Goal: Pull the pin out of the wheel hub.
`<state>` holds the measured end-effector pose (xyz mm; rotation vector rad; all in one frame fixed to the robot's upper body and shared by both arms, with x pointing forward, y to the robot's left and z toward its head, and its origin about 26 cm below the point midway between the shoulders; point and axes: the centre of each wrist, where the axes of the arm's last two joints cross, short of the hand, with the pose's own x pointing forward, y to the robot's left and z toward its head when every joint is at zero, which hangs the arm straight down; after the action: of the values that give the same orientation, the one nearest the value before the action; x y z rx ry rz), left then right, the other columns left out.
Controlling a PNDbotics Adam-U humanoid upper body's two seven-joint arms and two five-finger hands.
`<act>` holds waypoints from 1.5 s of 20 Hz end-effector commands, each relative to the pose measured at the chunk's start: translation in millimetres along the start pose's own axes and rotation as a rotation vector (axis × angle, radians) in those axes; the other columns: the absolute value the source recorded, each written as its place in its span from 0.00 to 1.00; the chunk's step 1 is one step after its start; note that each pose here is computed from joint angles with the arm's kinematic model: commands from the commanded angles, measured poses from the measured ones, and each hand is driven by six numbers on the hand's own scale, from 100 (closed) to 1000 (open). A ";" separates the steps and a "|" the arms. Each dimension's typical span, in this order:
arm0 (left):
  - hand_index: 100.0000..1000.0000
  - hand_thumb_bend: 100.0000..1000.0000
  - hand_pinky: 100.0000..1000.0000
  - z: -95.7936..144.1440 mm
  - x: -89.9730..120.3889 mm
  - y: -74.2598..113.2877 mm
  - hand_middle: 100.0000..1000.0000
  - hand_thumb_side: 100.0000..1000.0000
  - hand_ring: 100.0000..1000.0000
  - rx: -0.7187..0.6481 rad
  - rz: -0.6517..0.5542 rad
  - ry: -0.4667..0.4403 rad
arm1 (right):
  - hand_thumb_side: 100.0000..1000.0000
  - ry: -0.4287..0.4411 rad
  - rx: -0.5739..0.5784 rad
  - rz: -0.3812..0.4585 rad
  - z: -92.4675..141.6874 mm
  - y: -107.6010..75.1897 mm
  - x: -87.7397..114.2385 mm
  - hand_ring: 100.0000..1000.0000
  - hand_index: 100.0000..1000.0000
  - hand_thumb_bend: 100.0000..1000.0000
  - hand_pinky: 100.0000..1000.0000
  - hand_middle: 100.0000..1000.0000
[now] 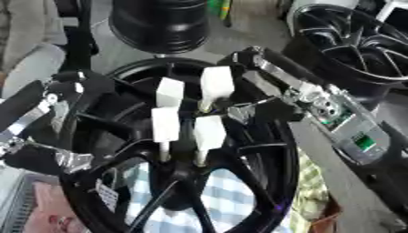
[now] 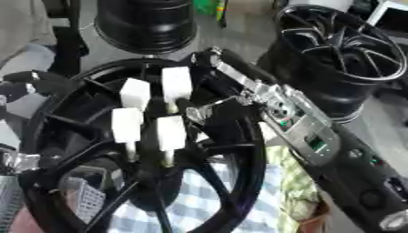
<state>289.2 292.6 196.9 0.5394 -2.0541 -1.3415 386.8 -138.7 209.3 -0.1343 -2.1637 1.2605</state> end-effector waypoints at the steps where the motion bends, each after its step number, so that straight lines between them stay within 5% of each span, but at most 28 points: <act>1: 0.84 0.52 0.75 -1.0 3.7 5.0 0.79 0.58 0.77 0.006 -0.007 -0.014 | 0.09 -0.004 -0.087 0.024 -1.9 -20.2 -0.1 0.61 0.44 0.07 0.61 0.37; 14: 0.84 0.52 0.75 2.9 1.7 5.0 0.79 0.58 0.77 0.034 0.001 0.009 | 0.06 0.200 -0.416 0.044 42.9 -49.8 -51.1 0.60 0.44 0.06 0.60 0.37; 21: 0.84 0.51 0.75 5.1 0.5 5.0 0.79 0.58 0.77 0.053 0.006 0.022 | 0.03 0.322 -0.573 0.061 81.5 -55.9 -77.3 0.60 0.44 0.00 0.59 0.37; 22: 0.84 0.51 0.75 5.4 0.3 5.2 0.79 0.58 0.77 0.055 0.006 0.024 | 0.06 0.340 -0.591 0.063 87.6 -56.3 -80.7 0.60 0.44 0.06 0.59 0.37; 29: 0.84 0.51 0.75 7.4 -1.1 7.6 0.79 0.58 0.77 0.078 0.003 0.038 | 0.05 0.441 -0.681 0.071 126.3 -56.0 -98.1 0.60 0.44 0.06 0.59 0.37; 30: 0.84 0.50 0.75 7.6 -1.2 7.9 0.79 0.58 0.77 0.081 0.003 0.040 | 0.04 0.453 -0.690 0.071 131.0 -55.6 -99.9 0.60 0.44 0.00 0.59 0.37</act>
<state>286.4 300.5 192.4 0.5700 -2.0556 -1.2437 405.0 -289.6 147.7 -0.6548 -2.0739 0.4246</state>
